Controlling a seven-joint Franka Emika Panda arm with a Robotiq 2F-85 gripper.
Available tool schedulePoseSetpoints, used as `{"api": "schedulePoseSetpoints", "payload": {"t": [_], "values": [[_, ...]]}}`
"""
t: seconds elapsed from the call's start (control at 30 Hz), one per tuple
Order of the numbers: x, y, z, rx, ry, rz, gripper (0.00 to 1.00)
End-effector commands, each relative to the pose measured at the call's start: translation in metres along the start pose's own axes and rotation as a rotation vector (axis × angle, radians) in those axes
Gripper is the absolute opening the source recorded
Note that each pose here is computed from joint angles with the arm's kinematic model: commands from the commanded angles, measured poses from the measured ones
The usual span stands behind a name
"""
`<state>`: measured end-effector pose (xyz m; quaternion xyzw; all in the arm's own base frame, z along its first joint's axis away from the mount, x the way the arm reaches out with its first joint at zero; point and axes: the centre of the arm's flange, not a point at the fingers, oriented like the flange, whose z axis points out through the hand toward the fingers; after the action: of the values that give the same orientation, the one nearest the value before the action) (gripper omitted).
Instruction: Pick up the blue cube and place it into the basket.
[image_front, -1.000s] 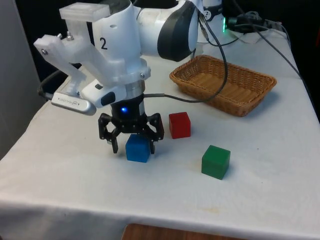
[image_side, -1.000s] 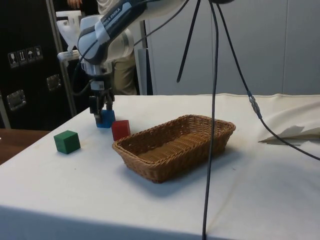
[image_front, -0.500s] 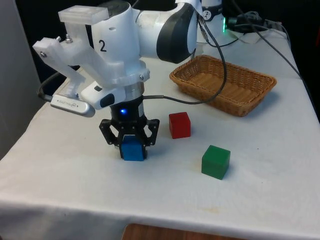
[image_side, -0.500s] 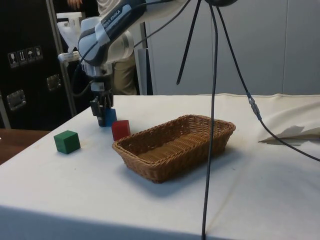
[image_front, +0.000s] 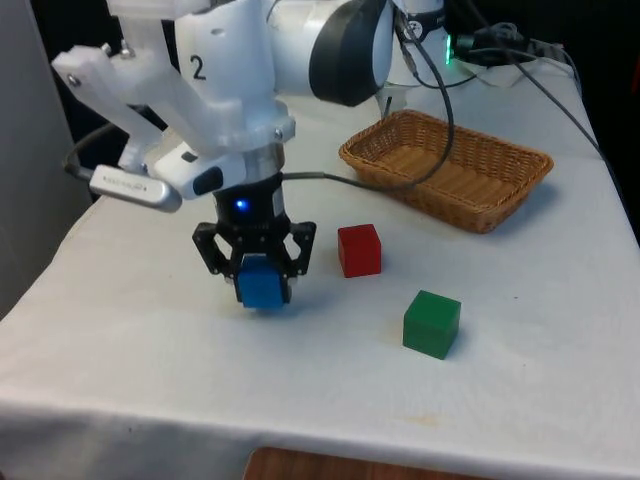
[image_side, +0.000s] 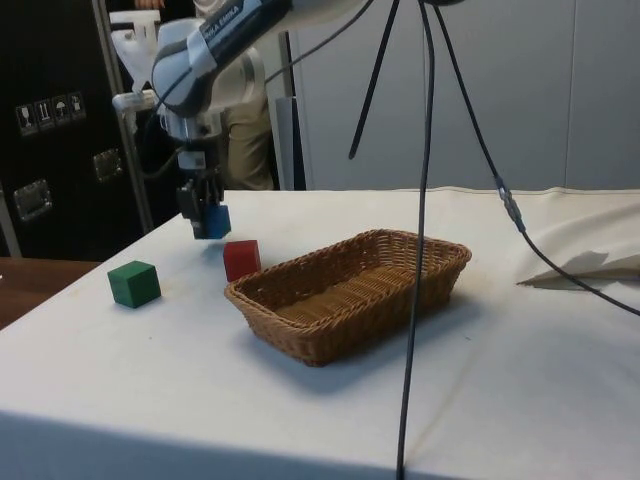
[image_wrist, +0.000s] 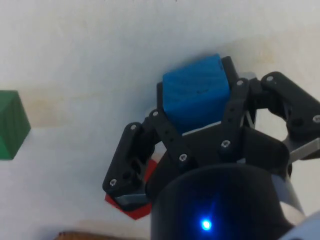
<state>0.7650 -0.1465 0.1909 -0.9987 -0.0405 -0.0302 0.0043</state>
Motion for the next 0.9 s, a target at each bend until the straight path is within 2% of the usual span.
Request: {"api": "schedulePoseSetpoints", "payload": {"t": [0.0,0.23,0.27,0.3,0.4,0.53,0.57,0.63,0.87], "values": [[0.0,0.0,-0.007,0.0,0.0,-0.003,0.0],[0.001,0.001,-0.036,0.002,-0.003,-0.005,0.0],[0.001,0.001,-0.028,0.004,-0.004,-0.003,0.0],[0.001,0.002,-0.04,0.002,-0.002,-0.004,0.0],[0.001,0.001,-0.054,0.005,-0.005,-0.007,0.0],[0.001,0.002,-0.068,0.007,-0.008,-0.008,0.0],[0.002,0.002,-0.064,0.008,-0.008,-0.007,0.0],[0.001,0.003,-0.079,0.008,-0.009,-0.007,0.0],[-0.003,0.003,-0.106,0.013,-0.016,-0.005,0.0]]}}
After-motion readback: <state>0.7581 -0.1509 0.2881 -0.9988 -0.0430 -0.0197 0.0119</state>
